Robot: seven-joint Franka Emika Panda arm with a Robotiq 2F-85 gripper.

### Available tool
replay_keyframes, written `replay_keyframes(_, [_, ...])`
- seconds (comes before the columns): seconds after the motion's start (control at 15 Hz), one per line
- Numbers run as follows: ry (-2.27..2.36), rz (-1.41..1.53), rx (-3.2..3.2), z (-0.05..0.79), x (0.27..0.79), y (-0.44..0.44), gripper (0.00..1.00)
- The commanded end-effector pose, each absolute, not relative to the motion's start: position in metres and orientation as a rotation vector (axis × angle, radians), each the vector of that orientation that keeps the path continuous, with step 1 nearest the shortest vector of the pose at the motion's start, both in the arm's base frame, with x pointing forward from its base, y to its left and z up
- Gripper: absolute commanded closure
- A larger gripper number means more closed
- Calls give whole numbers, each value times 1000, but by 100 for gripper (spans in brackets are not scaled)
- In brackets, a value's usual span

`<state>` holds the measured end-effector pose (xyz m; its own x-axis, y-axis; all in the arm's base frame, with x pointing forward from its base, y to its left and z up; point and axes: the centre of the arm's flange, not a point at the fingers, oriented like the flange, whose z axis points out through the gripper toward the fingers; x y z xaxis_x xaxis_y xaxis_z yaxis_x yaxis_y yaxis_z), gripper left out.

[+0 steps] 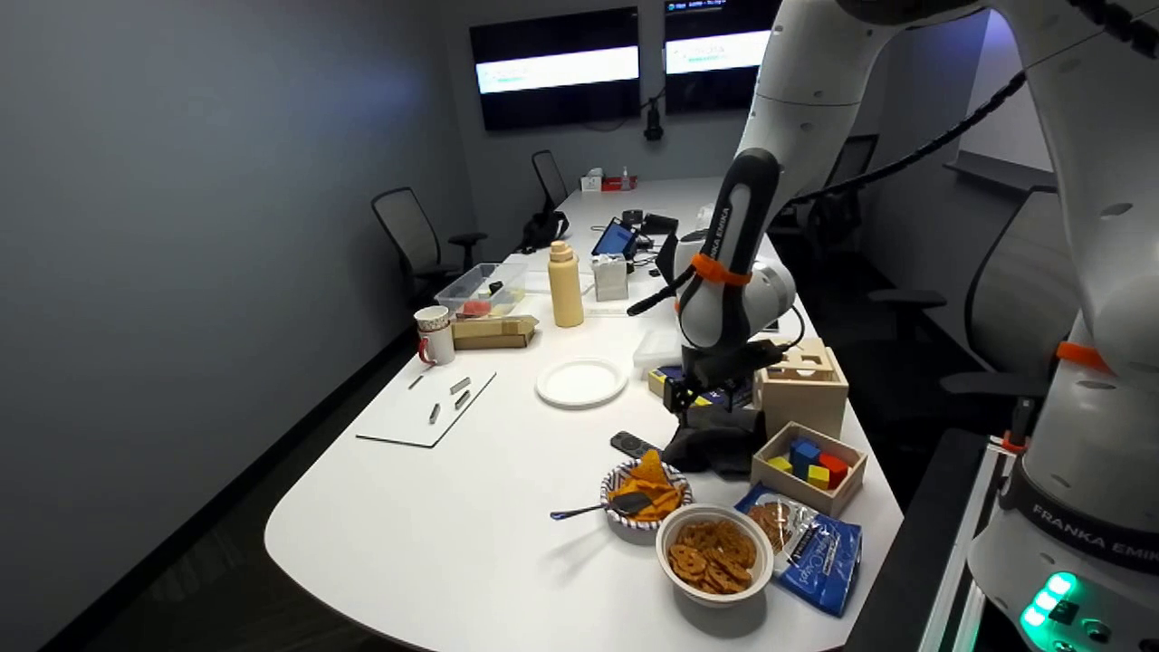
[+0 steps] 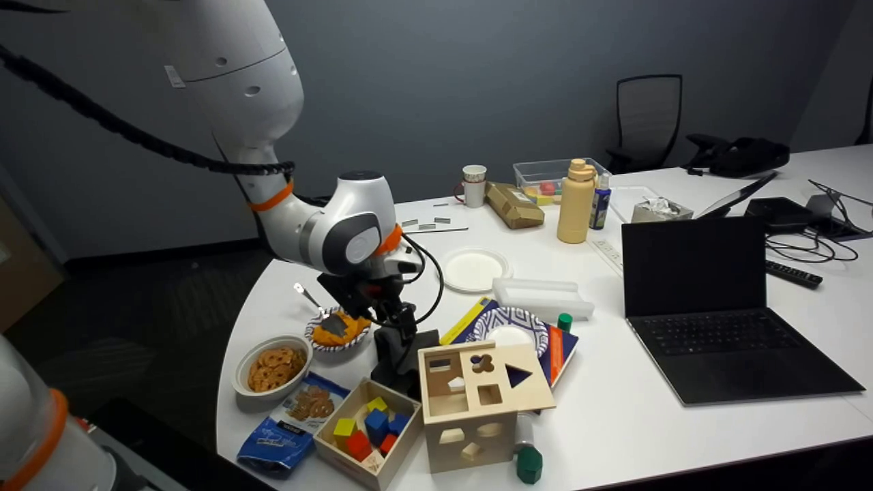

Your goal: Wipe the table with the black cloth

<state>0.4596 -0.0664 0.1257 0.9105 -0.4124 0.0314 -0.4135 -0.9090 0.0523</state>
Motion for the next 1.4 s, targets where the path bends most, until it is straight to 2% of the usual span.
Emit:
replay_keyframes(0.0, [-694,14,2994,103,468,-74,0])
replay_keyframes(0.6, [-769,-74,2967,72,469,-87,0])
replay_keyframes(0.67, [-769,-80,2967,70,470,-87,25])
replay_keyframes(0.73, [-770,-83,2967,68,470,-88,26])
replay_keyframes(1.07, [-767,-94,2969,63,472,-88,67])
replay_keyframes(1.33, [-786,-82,2969,71,473,-90,95])
